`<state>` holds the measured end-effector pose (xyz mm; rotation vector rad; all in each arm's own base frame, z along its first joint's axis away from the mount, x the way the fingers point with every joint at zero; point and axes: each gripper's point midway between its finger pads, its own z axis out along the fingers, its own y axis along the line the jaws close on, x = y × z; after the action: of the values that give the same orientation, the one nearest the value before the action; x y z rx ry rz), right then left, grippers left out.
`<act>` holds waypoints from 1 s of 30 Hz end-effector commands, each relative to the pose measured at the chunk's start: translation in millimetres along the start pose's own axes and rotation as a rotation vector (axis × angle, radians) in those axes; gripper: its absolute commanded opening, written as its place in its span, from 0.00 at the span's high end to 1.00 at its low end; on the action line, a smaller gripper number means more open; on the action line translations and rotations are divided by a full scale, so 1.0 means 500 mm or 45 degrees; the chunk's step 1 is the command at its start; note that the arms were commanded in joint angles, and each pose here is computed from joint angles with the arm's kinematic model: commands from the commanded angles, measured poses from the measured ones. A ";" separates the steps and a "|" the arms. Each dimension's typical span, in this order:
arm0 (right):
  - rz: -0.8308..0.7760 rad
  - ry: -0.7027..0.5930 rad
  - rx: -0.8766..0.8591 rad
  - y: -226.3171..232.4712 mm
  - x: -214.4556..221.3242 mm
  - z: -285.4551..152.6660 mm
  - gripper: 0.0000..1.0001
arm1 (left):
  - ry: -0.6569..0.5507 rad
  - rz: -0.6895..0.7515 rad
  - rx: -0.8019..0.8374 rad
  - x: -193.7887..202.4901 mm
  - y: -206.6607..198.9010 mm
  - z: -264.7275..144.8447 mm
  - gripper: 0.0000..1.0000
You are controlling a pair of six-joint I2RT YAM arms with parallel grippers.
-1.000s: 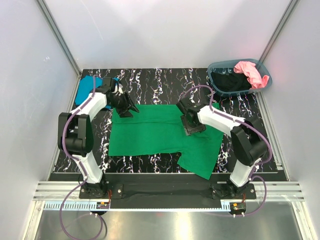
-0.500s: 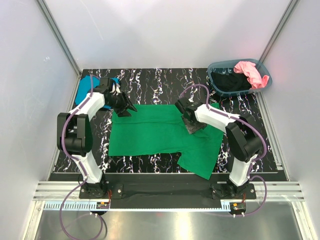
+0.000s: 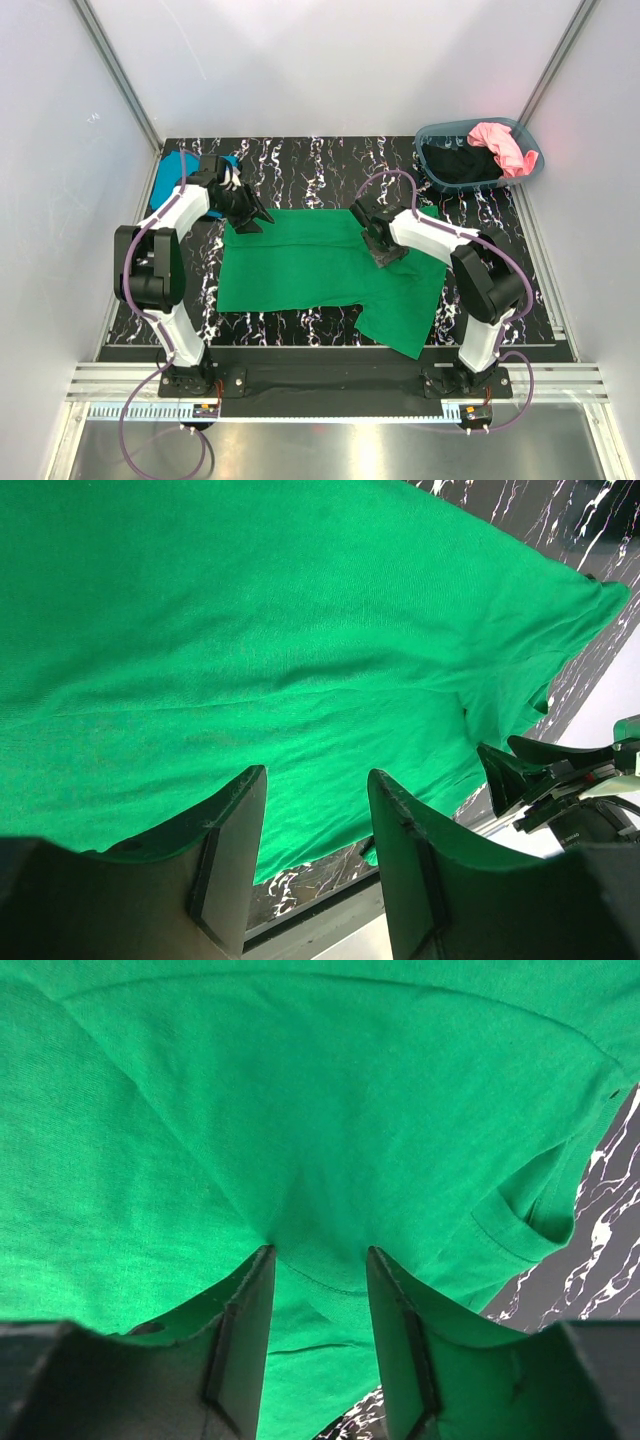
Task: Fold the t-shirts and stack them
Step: Fold the tshirt
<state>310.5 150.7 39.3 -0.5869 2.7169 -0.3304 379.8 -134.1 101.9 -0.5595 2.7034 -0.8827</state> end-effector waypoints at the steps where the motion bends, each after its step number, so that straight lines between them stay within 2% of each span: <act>1: -0.033 -0.047 -0.020 0.011 -0.018 -0.002 0.53 | -0.035 0.032 0.032 -0.019 -0.015 -0.005 0.50; 3: -0.036 -0.043 -0.023 0.012 -0.018 -0.001 0.58 | -0.036 0.030 0.030 -0.020 -0.015 -0.007 0.50; 8: -0.052 -0.040 -0.062 0.024 -0.015 0.004 0.54 | -0.041 0.027 0.031 -0.022 -0.017 -0.008 0.50; 11: -0.052 -0.016 -0.065 0.029 -0.010 0.013 0.57 | -0.041 0.027 0.031 -0.021 -0.017 -0.008 0.51; 14: -0.041 -0.021 -0.061 0.027 -0.015 0.013 0.78 | -0.041 0.024 0.025 -0.019 -0.012 -0.008 0.51; 15: -0.038 -0.024 -0.067 0.028 -0.018 0.010 0.91 | -0.040 0.022 0.020 -0.018 -0.010 -0.007 0.51; 17: -0.029 -0.035 -0.096 0.033 -0.031 -0.004 1.00 | -0.036 0.016 0.018 -0.017 -0.007 -0.005 0.51; 22: 0.078 -0.039 -0.232 0.038 -0.063 -0.050 1.00 | -0.040 0.005 0.026 -0.020 -0.008 -0.001 0.51; 30: 0.384 0.003 -0.431 -0.022 -0.075 -0.048 1.00 | -0.034 0.006 0.027 -0.021 -0.005 0.005 0.51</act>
<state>333.8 159.0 54.4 -0.3604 2.8275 0.0357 383.4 -133.5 100.8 -0.5657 2.6934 -0.8848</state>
